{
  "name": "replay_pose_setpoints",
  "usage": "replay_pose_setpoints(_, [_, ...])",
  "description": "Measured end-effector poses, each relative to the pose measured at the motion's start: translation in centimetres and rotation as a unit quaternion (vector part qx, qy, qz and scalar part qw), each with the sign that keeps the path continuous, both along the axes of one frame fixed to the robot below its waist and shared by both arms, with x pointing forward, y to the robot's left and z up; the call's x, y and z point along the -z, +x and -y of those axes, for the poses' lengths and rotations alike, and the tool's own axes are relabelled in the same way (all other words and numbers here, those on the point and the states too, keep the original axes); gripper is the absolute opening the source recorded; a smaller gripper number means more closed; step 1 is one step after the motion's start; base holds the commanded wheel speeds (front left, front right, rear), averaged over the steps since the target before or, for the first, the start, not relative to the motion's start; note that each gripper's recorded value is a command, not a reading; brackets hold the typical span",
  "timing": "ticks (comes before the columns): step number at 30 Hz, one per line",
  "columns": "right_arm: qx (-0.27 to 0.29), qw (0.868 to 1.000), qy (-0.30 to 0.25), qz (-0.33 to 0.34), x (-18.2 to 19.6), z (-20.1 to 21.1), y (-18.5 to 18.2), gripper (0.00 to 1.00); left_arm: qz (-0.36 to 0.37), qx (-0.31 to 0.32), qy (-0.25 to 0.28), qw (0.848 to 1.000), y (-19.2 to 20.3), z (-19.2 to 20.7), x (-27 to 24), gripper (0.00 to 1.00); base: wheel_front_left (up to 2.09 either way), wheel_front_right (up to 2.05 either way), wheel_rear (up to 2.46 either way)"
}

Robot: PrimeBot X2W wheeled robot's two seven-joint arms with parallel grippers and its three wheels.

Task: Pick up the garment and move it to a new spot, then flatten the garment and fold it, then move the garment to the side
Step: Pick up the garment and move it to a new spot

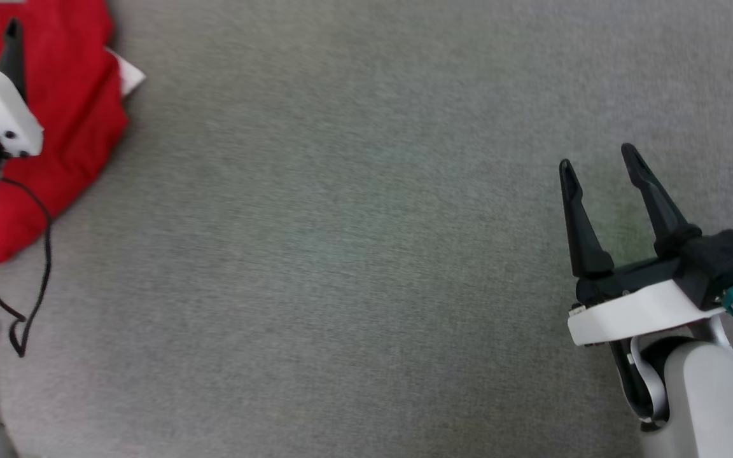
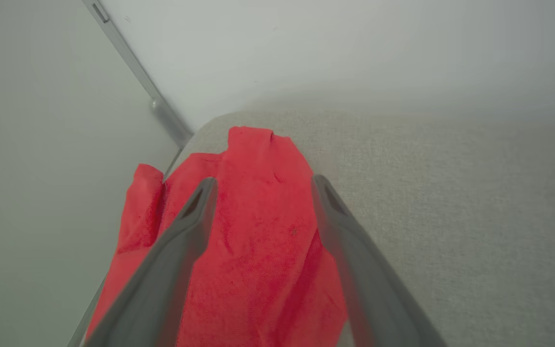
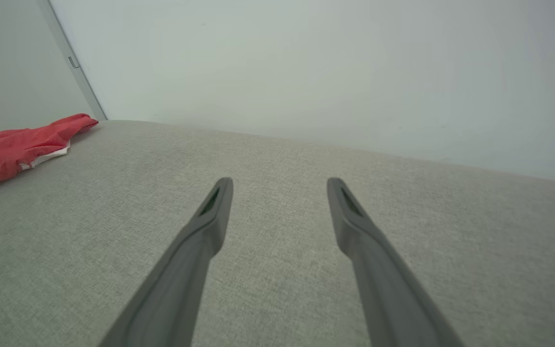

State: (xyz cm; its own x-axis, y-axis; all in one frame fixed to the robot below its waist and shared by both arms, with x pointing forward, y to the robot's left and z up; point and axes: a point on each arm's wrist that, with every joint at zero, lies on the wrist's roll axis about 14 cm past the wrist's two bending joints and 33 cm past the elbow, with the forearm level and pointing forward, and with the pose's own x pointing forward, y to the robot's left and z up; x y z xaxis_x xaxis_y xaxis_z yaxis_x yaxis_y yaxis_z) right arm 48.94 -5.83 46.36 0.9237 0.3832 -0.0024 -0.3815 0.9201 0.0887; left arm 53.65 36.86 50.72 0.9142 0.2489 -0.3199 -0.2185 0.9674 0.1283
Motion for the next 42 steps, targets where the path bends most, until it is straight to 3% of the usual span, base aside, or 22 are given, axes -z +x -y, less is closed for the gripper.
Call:
replay_pose_setpoints(5, [0.012, 1.0, -0.002, -0.018, 2.3, 1.1, 0.8, 1.0, -0.13, -0.018, -0.016, 0.991, 0.8, -1.6, 5.8, 1.0, 0.0, 0.0, 0.0])
replay_pose_setpoints(10, [0.027, 0.999, -0.005, -0.037, 4.4, 2.4, 1.3, 1.0, -0.25, -0.053, -0.051, 0.965, -1.0, -3.1, 12.3, 1.0, 0.0, 0.0, 0.0])
replay_pose_setpoints(19, [0.046, 0.997, -0.014, -0.062, 6.6, 4.0, 1.3, 1.0, -0.333, -0.09, -0.062, 0.936, -2.5, -4.6, 15.4, 1.0, 0.0, 0.0, 0.0])
replay_pose_setpoints(20, [0.046, 0.997, -0.014, -0.063, 6.7, 3.9, 1.3, 1.0, -0.337, -0.095, -0.064, 0.935, -2.6, -4.7, 15.4, 0.2, 0.0, 0.0, 0.0])
replay_pose_setpoints(21, [0.045, 0.997, -0.014, -0.063, 6.7, 3.8, 1.3, 1.0, -0.335, -0.097, -0.065, 0.935, -2.6, -4.8, 15.4, 0.0, 0.0, 0.0, 0.0])
replay_pose_setpoints(24, [0.041, 0.997, -0.013, -0.061, 6.4, 3.5, 1.5, 1.0, -0.33, -0.102, -0.057, 0.937, -2.8, -4.9, 15.1, 0.0, 0.0, 0.0, 0.0])
replay_pose_setpoints(30, [0.037, 0.998, -0.009, -0.043, 4.7, 3.1, 1.4, 1.0, -0.268, -0.098, -0.034, 0.958, -2.5, -5.0, 13.0, 0.0, 0.0, 0.0, 0.0])
replay_pose_setpoints(36, [0.051, 0.998, -0.002, -0.024, 2.3, 4.0, 0.4, 1.0, -0.127, -0.075, 0.002, 0.989, -0.3, -4.6, 6.6, 0.0, 0.0, 0.0, 0.0])
replay_pose_setpoints(42, [0.066, 0.998, 0.004, -0.007, -0.1, 5.0, -1.2, 1.0, 0.021, -0.038, 0.036, 0.998, 1.0, -2.9, -0.7, 0.0, 0.0, 0.0, 0.0])
